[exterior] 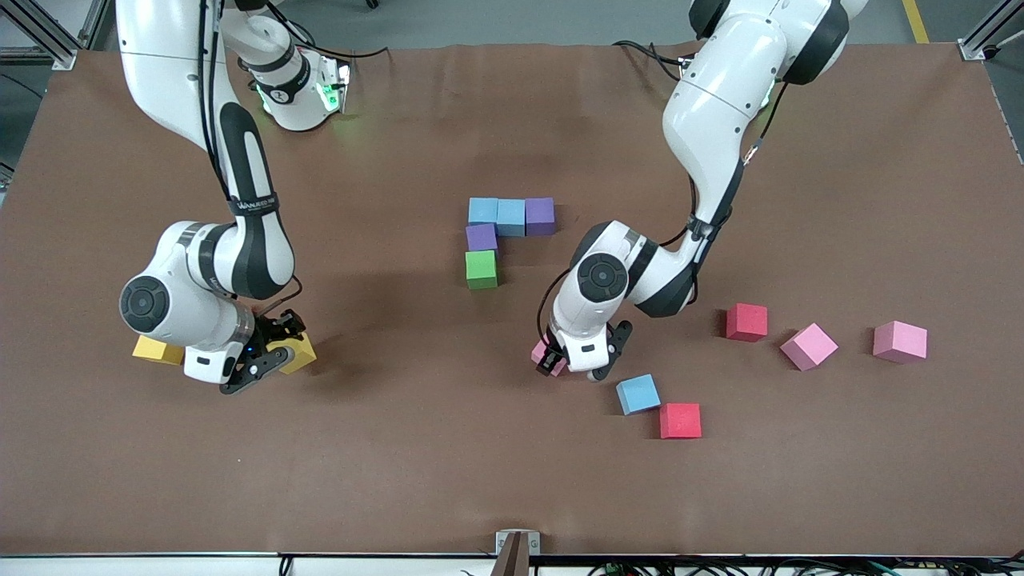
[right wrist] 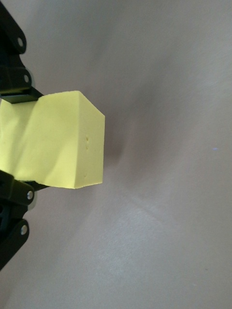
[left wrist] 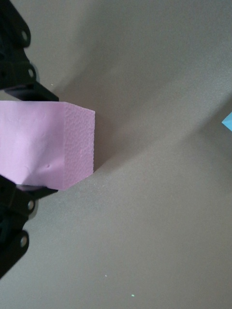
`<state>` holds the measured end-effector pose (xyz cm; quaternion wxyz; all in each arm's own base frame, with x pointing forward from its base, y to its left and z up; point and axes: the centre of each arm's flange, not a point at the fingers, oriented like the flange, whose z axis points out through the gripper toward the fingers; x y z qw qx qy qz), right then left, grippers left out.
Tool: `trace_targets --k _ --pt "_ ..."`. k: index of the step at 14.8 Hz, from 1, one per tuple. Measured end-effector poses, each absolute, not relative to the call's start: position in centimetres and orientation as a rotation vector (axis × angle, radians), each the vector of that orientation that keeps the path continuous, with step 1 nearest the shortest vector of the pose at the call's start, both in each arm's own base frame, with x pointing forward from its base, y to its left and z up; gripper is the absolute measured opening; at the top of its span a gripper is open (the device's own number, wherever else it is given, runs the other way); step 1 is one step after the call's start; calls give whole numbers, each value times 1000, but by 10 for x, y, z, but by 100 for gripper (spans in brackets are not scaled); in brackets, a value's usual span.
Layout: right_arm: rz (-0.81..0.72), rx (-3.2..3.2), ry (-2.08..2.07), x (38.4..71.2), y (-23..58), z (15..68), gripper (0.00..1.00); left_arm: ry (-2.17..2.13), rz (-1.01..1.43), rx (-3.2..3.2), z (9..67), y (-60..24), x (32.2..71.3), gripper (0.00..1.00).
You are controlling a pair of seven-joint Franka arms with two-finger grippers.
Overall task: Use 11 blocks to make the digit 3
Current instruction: 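Grasp the yellow cube with the right gripper while the left gripper grasps pink, then carry the pink cube beside the green cube with the left gripper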
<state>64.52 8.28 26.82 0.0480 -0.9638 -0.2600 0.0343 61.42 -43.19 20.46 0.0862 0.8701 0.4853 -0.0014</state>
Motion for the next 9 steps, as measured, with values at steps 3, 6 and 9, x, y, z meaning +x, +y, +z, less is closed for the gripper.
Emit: trace_targets --k 3,6,9 --pt "134 -2930 -763 647 105 279 59 1566 -40 2562 208 -435 609 57" --pt "138 -2928 -768 646 111 280 59 1779 -69 2446 225 -448 593 53" --pt "140 -2927 -769 646 111 280 59 1994 -86 2293 241 -461 561 53"
